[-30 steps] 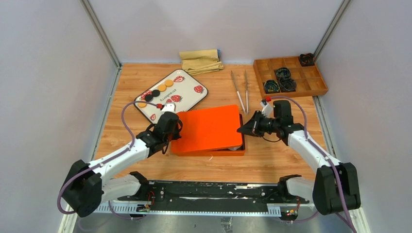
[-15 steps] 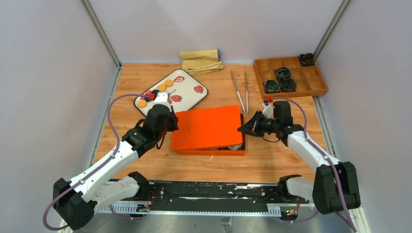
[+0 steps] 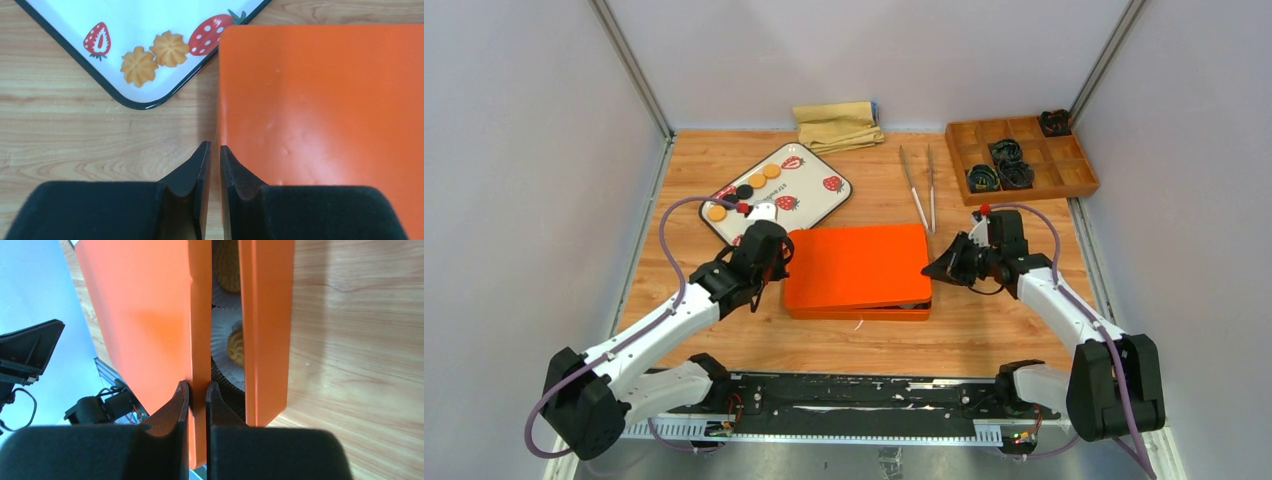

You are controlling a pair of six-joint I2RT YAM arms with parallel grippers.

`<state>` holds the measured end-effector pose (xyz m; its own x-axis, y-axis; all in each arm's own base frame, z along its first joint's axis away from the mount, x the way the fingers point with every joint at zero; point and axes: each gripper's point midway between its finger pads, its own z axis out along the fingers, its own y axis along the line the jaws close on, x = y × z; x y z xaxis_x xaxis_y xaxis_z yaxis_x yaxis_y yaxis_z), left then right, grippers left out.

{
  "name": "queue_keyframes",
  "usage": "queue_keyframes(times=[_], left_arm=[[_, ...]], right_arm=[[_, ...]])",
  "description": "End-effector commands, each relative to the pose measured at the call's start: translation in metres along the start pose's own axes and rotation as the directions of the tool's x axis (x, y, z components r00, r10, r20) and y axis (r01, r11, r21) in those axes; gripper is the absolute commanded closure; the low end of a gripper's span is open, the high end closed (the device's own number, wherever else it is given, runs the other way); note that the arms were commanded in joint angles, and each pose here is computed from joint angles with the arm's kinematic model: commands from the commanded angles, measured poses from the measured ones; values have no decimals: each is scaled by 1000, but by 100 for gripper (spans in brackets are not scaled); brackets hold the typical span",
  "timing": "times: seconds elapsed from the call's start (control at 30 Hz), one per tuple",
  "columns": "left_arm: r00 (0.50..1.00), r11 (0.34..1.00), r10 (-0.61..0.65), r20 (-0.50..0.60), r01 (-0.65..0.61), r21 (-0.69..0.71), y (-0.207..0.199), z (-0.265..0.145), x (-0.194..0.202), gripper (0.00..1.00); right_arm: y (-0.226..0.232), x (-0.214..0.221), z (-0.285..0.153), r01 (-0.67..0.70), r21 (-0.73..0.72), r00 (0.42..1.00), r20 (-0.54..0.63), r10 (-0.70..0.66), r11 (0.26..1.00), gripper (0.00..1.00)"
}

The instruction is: Pack the cookies

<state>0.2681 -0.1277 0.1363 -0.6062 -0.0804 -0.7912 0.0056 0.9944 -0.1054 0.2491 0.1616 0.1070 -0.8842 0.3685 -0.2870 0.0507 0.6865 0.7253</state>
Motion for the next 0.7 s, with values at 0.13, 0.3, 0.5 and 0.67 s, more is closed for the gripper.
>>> queue_keyframes(times=[0.13, 0.3, 0.5, 0.67], left_arm=[[998, 989, -21, -66, 11, -147, 33, -3, 32, 82], [995, 993, -24, -94, 13, -114, 26, 7, 45, 84], [989, 999, -40, -142, 34, -42, 4, 27, 60, 87], [987, 999, -50, -153, 53, 12, -9, 32, 62, 88]], right_arm=[[-43, -6, -7, -11, 223, 1000, 23, 6, 975, 90], [-47, -4, -6, -11, 236, 1000, 18, 6, 972, 88], [-37, -9, -11, 9, 212, 999, 34, -17, 977, 58], [-38, -19, -28, 36, 274, 994, 92, -64, 961, 51]])
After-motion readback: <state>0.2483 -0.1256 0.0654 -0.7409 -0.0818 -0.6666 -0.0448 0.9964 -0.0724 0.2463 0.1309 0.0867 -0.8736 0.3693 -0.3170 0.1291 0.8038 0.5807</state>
